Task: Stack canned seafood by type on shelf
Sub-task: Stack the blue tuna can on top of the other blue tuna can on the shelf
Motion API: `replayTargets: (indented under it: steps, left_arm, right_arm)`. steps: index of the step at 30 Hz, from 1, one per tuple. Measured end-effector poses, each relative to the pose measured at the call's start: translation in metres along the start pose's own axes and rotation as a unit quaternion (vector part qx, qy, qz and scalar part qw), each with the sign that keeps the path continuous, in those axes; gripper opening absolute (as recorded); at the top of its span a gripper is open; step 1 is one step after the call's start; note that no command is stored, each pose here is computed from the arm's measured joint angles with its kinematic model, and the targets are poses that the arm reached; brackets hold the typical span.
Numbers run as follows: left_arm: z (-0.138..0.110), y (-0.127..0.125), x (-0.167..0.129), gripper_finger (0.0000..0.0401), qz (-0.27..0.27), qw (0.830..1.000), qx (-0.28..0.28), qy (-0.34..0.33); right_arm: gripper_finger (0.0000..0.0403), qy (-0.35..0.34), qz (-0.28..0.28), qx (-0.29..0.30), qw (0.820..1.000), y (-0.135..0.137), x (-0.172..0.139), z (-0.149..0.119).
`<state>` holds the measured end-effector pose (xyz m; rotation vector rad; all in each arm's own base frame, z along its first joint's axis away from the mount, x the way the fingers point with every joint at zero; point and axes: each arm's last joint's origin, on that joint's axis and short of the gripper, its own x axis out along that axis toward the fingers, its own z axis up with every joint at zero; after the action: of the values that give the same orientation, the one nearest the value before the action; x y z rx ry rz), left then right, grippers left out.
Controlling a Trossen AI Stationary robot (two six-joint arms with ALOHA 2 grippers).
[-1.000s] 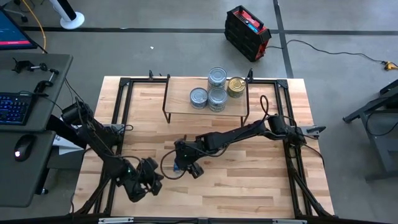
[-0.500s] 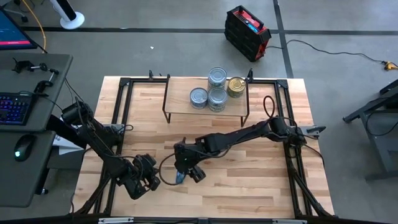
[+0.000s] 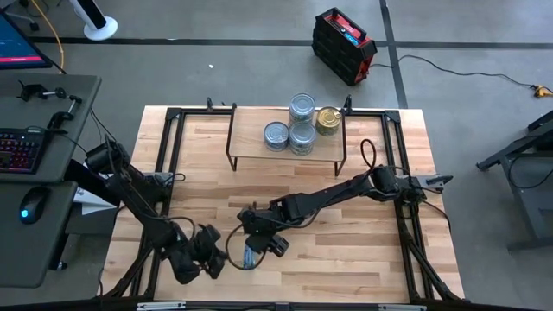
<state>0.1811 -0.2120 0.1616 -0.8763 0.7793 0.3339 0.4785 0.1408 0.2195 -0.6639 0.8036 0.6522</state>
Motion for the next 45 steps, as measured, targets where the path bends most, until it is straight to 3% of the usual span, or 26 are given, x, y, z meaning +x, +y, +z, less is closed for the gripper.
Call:
replayTargets:
  steps: [4, 10, 13, 18, 22, 26, 30, 35, 41, 45]
  left_arm:
    - [-0.004, -0.012, -0.003, 0.0, -0.06, 0.998, -0.019, 0.008]
    - [-0.012, -0.016, 0.009, 0.0, -0.069, 0.997, -0.043, 0.011]
    - [-0.019, -0.021, 0.024, 0.0, -0.051, 0.998, -0.042, 0.008]
    - [-0.02, -0.029, 0.04, 0.0, 0.012, 1.0, -0.02, -0.006]
    - [-0.009, -0.023, 0.04, 0.0, 0.088, 0.996, 0.01, -0.032]
    - [0.003, -0.011, 0.041, 0.0, 0.158, 0.985, 0.041, -0.053]
    - [0.011, -0.008, 0.048, 0.0, 0.159, 0.981, 0.093, -0.054]
    - [0.021, -0.009, 0.061, 0.0, 0.117, 0.981, 0.147, -0.055]
    - [0.038, -0.007, 0.069, 0.0, 0.126, 0.972, 0.188, -0.062]
    - [0.048, -0.01, 0.074, 0.0, 0.12, 0.964, 0.228, -0.067]
  right_arm:
    - [0.0275, 0.017, -0.028, 0.038, 0.999, -0.008, -0.003, -0.005]
    - [0.0256, 0.089, 0.002, 0.106, 0.99, -0.015, -0.009, -0.03]
    - [0.0196, 0.118, 0.041, 0.141, 0.982, -0.011, -0.007, -0.043]
    - [0.0028, 0.125, 0.163, 0.237, 0.949, 0.005, 0.0, -0.061]
    - [0.0013, 0.113, 0.183, 0.27, 0.938, 0.03, 0.019, -0.058]
    - [0.0004, 0.043, 0.161, 0.295, 0.941, 0.047, 0.033, -0.032]
    - [0.0001, -0.017, 0.093, 0.312, 0.945, 0.05, 0.034, -0.007]
    - [0.0, -0.007, 0.024, 0.319, 0.948, 0.053, 0.032, 0.001]
    - [0.0, 0.008, -0.049, 0.327, 0.944, 0.05, 0.032, -0.001]
    - [0.0, -0.008, -0.056, 0.323, 0.945, 0.047, 0.032, 0.001]
